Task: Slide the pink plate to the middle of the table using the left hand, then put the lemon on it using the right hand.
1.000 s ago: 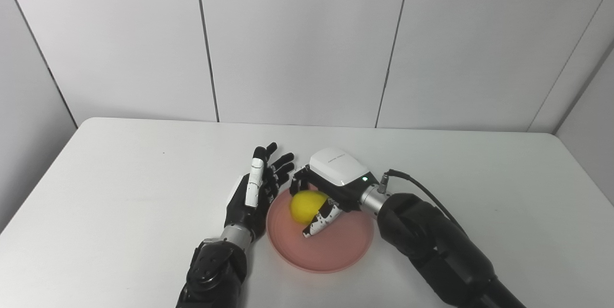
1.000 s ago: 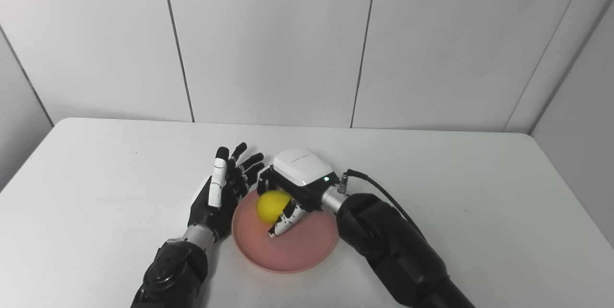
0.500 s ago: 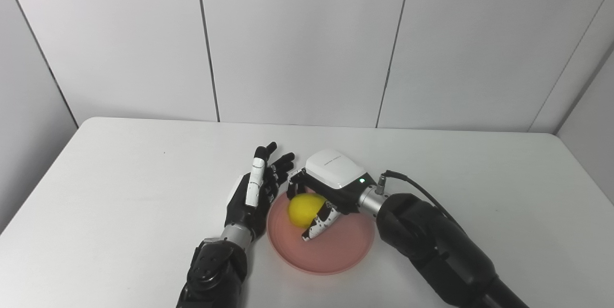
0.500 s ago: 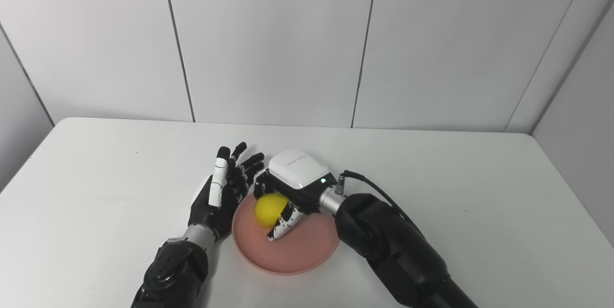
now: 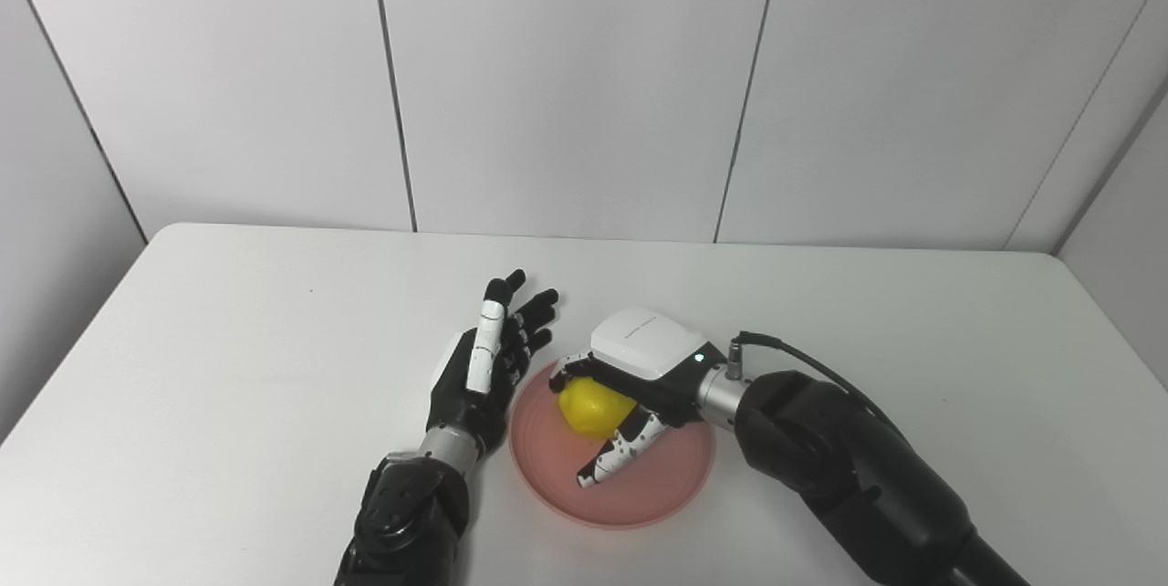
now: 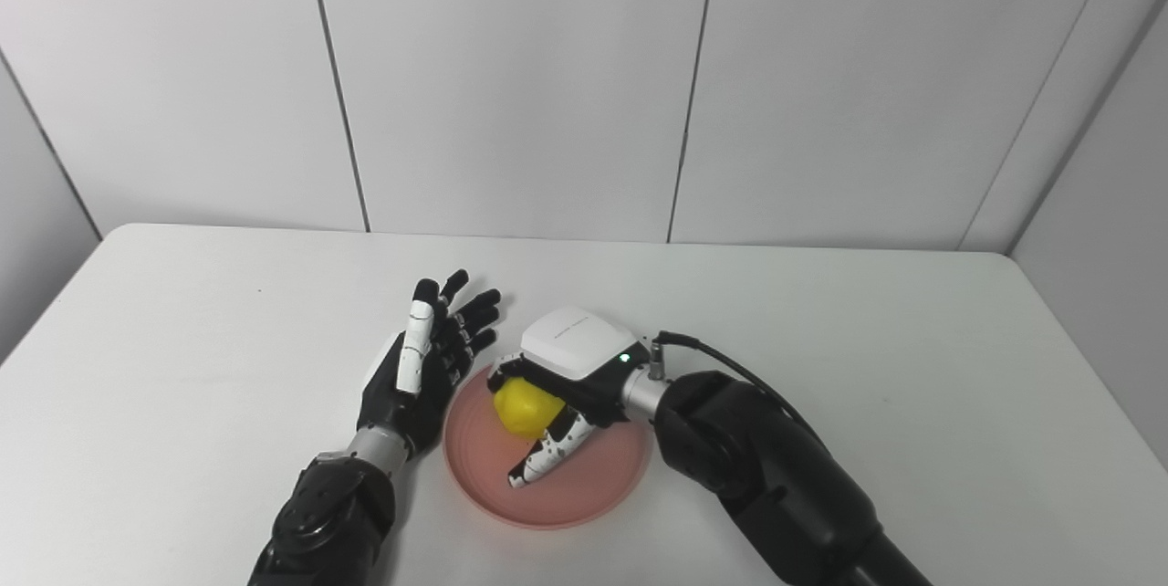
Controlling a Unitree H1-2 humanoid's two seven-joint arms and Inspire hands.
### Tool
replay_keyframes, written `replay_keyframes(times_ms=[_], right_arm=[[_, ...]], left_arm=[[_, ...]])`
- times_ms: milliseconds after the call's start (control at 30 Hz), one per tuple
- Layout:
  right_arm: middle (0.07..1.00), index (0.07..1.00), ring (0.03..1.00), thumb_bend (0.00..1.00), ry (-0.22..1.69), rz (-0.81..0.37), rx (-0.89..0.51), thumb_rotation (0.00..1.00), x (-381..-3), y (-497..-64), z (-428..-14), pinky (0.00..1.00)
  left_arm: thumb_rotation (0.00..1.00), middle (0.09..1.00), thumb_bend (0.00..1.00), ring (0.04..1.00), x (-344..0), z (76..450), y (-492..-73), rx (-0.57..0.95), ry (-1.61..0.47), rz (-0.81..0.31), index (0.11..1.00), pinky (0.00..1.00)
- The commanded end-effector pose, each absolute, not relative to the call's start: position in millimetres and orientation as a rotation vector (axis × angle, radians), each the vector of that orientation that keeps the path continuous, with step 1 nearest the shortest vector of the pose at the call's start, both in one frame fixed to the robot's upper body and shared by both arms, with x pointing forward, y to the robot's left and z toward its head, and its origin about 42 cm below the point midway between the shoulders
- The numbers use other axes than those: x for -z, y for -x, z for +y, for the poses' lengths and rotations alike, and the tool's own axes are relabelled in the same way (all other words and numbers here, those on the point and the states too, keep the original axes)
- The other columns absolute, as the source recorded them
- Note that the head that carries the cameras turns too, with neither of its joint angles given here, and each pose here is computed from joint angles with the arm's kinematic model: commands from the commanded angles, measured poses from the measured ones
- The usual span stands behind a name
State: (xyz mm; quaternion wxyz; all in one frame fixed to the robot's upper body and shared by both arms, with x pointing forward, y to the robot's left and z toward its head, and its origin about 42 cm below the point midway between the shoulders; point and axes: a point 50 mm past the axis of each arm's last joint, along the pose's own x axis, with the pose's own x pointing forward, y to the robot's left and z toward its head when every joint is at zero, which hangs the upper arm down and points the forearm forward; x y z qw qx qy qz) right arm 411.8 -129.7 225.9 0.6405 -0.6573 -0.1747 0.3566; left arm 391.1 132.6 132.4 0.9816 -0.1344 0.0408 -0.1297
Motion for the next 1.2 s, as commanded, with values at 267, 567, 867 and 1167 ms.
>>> replay_keyframes(times_ms=[267,567,867,1167], right_arm=[[0.769,0.77,0.704,1.0,1.499,-0.438,-0.719,0.67,-278.9,-418.0,-138.9,0.55],[0.741,0.764,0.677,1.0,1.469,-0.501,-0.654,0.68,-309.5,-417.3,-144.6,0.52],[0.676,0.69,0.646,1.0,1.186,-0.666,-0.547,0.73,-318.2,-420.8,-166.7,0.58],[0.785,0.758,0.73,0.96,0.454,-0.512,-0.267,0.88,-253.0,-423.8,-199.6,0.65]], left_arm=[[0.94,0.877,0.8,0.903,-93.7,138.3,-376.0,0.22,0.247,0.234,0.966,0.93],[0.93,0.858,0.8,0.891,-92.5,138.9,-375.7,0.211,0.251,0.234,0.953,0.92],[0.93,0.863,0.83,0.886,-95.0,136.7,-375.0,0.212,0.254,0.234,0.951,0.9],[0.99,0.872,0.9,0.887,-100.7,136.5,-377.4,0.181,0.261,0.177,0.941,0.93]])
